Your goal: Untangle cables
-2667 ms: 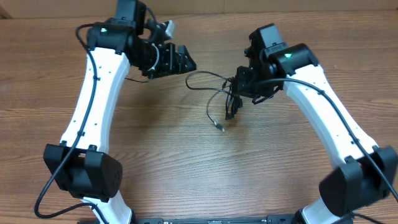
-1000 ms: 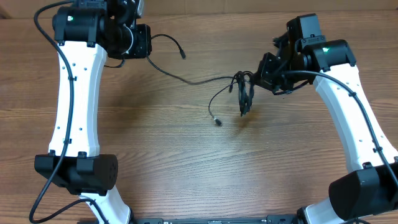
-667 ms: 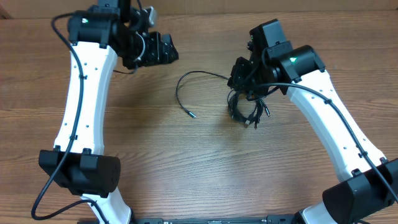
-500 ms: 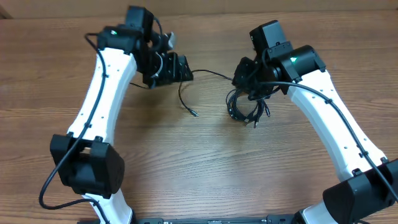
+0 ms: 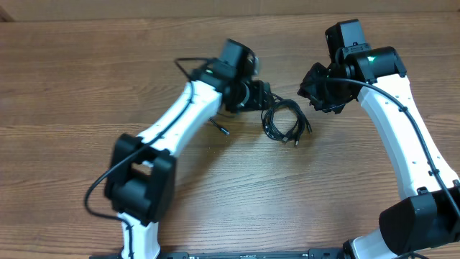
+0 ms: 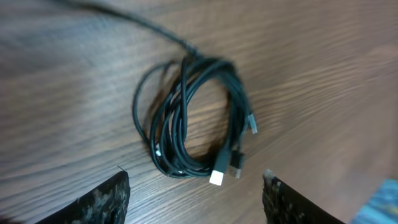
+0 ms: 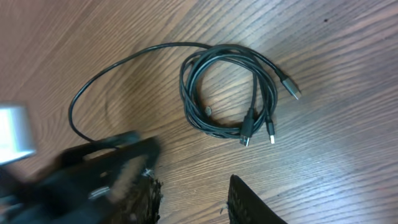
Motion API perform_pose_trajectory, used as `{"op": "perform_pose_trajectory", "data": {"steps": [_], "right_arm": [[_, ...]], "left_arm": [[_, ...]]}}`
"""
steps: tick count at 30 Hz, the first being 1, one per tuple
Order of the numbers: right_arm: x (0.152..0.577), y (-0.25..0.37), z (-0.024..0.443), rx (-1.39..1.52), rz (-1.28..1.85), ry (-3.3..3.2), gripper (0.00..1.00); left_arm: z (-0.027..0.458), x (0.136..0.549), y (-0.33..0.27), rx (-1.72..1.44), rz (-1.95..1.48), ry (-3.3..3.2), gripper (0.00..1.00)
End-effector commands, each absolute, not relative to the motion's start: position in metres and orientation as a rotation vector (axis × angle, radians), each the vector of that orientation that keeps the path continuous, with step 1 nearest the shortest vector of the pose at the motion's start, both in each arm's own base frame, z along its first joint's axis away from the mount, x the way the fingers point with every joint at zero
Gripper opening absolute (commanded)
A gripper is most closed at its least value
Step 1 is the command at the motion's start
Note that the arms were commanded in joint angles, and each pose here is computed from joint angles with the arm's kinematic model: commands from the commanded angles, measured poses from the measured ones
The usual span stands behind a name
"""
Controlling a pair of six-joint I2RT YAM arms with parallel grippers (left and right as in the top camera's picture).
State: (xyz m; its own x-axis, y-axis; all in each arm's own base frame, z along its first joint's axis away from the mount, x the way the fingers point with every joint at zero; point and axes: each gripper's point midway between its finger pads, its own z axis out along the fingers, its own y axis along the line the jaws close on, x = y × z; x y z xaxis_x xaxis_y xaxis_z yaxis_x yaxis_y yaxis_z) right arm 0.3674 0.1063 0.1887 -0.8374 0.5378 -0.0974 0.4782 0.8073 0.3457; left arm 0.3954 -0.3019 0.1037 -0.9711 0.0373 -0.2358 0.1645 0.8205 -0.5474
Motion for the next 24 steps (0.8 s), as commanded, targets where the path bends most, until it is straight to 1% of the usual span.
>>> {"op": "perform_pose_trajectory", "data": {"steps": [1,3,4,5,8,10,14,16,17,18,20,24], "right_arm": [[0.365,0.103,0.185,0.762,0.433,2.823,0.33],[0.364,0.103,0.185,0.764,0.431,2.827,0.32],[0.364,0.103,0.185,0.764,0.431,2.827,0.31],[0.364,0.103,0.185,0.765,0.43,2.829,0.29],[0.362,0.102,0.184,0.765,0.425,2.835,0.28],[0.362,0.103,0.184,0.762,0.424,2.838,0.27],[0.362,0.103,0.184,0.756,0.424,2.839,0.27],[0.362,0.103,0.184,0.744,0.423,2.841,0.28],[0.362,0.102,0.184,0.735,0.421,2.843,0.28],[0.362,0.102,0.184,0.735,0.422,2.842,0.28],[0.362,0.103,0.184,0.734,0.422,2.842,0.28],[0.362,0.103,0.184,0.716,0.42,2.846,0.28]], "left_arm": [[0.046,0.373,-0.314,0.048,-0.742,2.948,0.64],[0.023,0.364,-0.317,-0.029,-0.706,3.013,0.55],[0.019,0.364,-0.316,-0.05,-0.698,3.023,0.54],[0.013,0.363,-0.315,-0.091,-0.68,3.038,0.52],[0.006,0.365,-0.31,-0.109,-0.628,3.039,0.49],[0.002,0.371,-0.303,-0.153,-0.525,3.011,0.49],[0.004,0.384,-0.307,-0.172,-0.49,2.938,0.48],[0.003,0.386,-0.305,-0.171,-0.455,2.92,0.42],[0.003,0.387,-0.305,-0.169,-0.444,2.916,0.35],[0.003,0.386,-0.306,-0.167,-0.445,2.916,0.27],[0.003,0.384,-0.308,-0.159,-0.446,2.918,0.05],[0.007,0.379,-0.308,-0.141,-0.488,2.954,0.04]]}}
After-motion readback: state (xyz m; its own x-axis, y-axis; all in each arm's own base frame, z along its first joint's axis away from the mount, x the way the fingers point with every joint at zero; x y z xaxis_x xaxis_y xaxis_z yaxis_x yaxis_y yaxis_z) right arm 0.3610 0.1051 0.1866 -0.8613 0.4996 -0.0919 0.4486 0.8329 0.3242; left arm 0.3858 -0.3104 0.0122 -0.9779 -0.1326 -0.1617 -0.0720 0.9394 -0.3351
